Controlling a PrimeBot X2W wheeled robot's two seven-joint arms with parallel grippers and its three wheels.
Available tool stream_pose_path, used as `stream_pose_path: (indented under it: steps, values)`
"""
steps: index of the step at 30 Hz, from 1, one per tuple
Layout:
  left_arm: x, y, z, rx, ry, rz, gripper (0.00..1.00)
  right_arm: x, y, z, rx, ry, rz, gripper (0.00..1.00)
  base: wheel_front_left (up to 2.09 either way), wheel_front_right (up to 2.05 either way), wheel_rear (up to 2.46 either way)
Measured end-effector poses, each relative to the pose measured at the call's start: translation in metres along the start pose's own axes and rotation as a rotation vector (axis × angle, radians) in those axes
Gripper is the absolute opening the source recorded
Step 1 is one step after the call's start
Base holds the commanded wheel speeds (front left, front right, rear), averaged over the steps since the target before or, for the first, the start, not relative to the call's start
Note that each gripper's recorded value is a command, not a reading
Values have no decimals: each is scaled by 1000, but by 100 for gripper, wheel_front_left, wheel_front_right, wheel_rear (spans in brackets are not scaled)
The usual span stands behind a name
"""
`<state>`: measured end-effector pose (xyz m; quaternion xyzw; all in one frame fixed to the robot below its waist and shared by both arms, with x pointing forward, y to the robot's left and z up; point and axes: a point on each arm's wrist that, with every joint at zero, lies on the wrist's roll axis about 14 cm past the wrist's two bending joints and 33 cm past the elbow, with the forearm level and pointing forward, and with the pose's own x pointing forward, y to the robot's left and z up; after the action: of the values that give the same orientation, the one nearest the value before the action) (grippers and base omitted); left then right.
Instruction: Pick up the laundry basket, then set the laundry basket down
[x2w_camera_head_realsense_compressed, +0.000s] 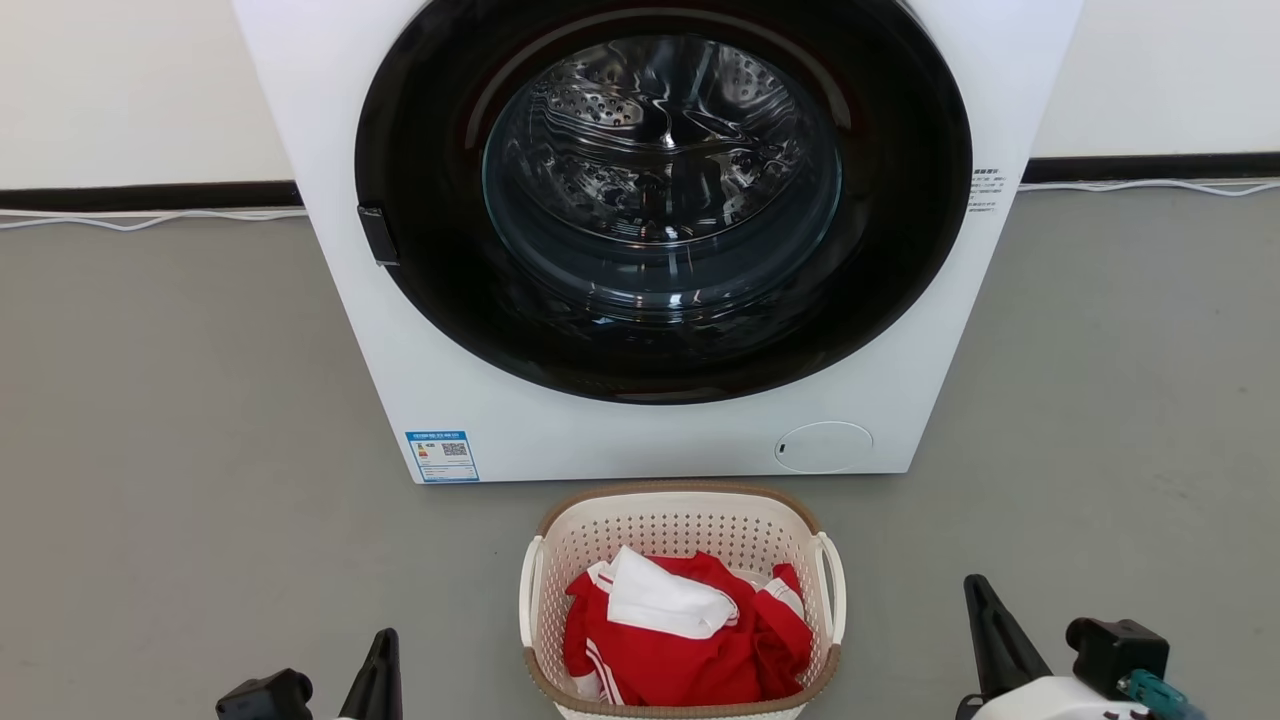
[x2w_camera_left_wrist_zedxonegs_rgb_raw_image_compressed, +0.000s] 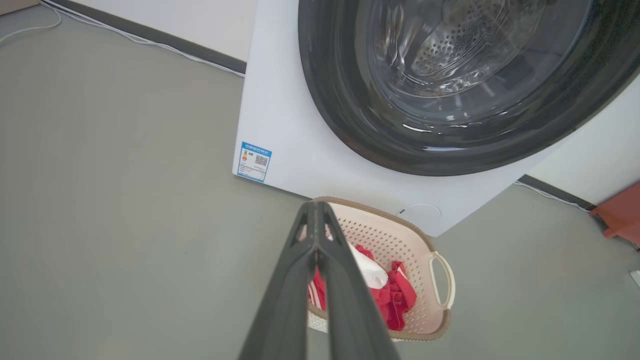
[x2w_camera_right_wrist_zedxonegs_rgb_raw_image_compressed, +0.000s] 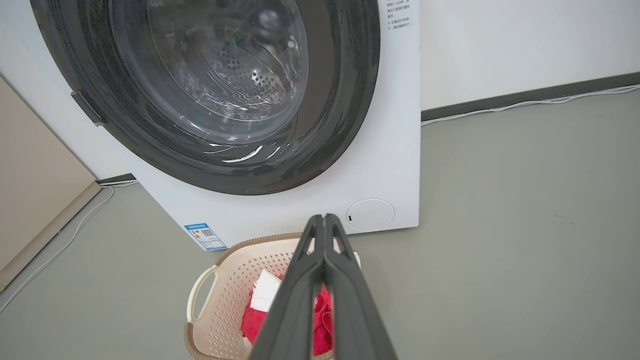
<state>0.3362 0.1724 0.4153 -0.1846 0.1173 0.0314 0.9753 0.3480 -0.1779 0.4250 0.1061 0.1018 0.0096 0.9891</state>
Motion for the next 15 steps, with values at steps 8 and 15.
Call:
stream_pose_path:
  steps: [8,15]
  values:
    - [1,2,2,-82,1,13,0,1,-5,3,100,-3,-26,0,0,0,0]
    - [2,4,4,-156,3,22,0,2,-8,6,182,-11,-42,0,0,0,0]
